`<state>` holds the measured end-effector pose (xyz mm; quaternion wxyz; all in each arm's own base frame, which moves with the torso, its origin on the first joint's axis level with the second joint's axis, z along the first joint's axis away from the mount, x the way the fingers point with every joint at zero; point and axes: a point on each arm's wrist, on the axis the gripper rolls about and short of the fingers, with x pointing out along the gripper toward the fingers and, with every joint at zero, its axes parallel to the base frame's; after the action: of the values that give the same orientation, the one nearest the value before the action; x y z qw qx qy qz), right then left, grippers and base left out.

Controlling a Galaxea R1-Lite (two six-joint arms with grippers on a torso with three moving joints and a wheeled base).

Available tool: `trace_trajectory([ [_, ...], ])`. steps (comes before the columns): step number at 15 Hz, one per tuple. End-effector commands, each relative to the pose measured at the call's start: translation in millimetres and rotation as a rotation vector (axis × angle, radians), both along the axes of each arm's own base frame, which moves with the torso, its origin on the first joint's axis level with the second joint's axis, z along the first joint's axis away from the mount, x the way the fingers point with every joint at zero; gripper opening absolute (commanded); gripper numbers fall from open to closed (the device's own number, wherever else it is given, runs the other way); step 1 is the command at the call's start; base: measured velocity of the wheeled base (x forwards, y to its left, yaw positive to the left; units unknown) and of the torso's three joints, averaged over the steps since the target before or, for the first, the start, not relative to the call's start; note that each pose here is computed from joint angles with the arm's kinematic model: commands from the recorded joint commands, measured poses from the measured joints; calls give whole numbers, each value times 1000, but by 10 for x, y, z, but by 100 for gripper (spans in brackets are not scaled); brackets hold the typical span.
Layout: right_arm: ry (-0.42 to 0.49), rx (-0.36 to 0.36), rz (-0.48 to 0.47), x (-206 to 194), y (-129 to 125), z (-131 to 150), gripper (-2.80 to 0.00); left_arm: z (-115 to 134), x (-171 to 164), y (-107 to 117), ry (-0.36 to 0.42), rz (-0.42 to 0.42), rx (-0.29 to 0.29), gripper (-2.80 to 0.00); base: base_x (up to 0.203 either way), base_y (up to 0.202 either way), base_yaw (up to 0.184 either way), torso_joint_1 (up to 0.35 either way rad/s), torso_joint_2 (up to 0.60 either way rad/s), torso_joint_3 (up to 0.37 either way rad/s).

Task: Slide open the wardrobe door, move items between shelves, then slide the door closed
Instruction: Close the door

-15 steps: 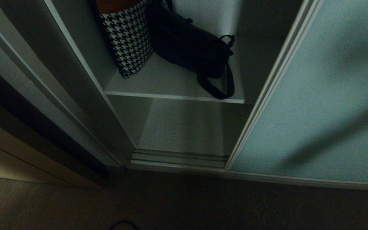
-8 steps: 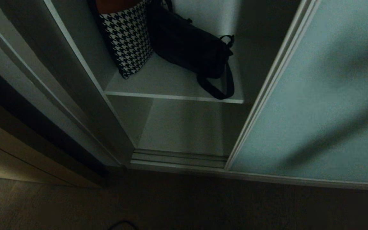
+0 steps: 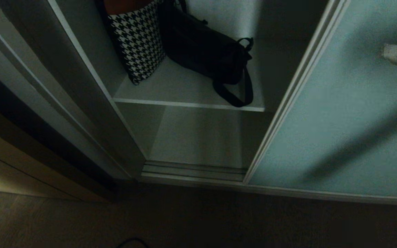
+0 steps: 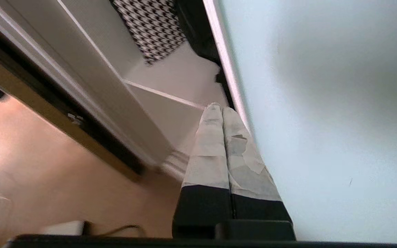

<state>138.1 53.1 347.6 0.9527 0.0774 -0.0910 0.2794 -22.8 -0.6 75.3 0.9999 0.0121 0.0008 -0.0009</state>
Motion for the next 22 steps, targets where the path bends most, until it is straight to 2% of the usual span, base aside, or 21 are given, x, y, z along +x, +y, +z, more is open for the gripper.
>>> trace_trajectory([
  [1,22,-18,10,173,79,-73,-280,1,1,0,1,0,0,-280,0,0,0,0,0,0],
  [4,10,-12,57,225,198,-57,-280,1,1,0,1,0,0,-280,0,0,0,0,0,0],
  [7,15,-5,22,423,274,-83,-280,1,1,0,1,0,0,-280,0,0,0,0,0,0],
  [10,29,-2,-19,531,246,-120,-280,1,1,0,1,0,0,-280,0,0,0,0,0,0],
  [14,34,13,-96,628,82,-119,-280,0,0,0,0,0,0,-280,0,0,0,0,0,0],
  [22,33,16,-96,792,129,-105,-280,1,1,0,1,0,0,-280,0,0,0,0,0,0],
])
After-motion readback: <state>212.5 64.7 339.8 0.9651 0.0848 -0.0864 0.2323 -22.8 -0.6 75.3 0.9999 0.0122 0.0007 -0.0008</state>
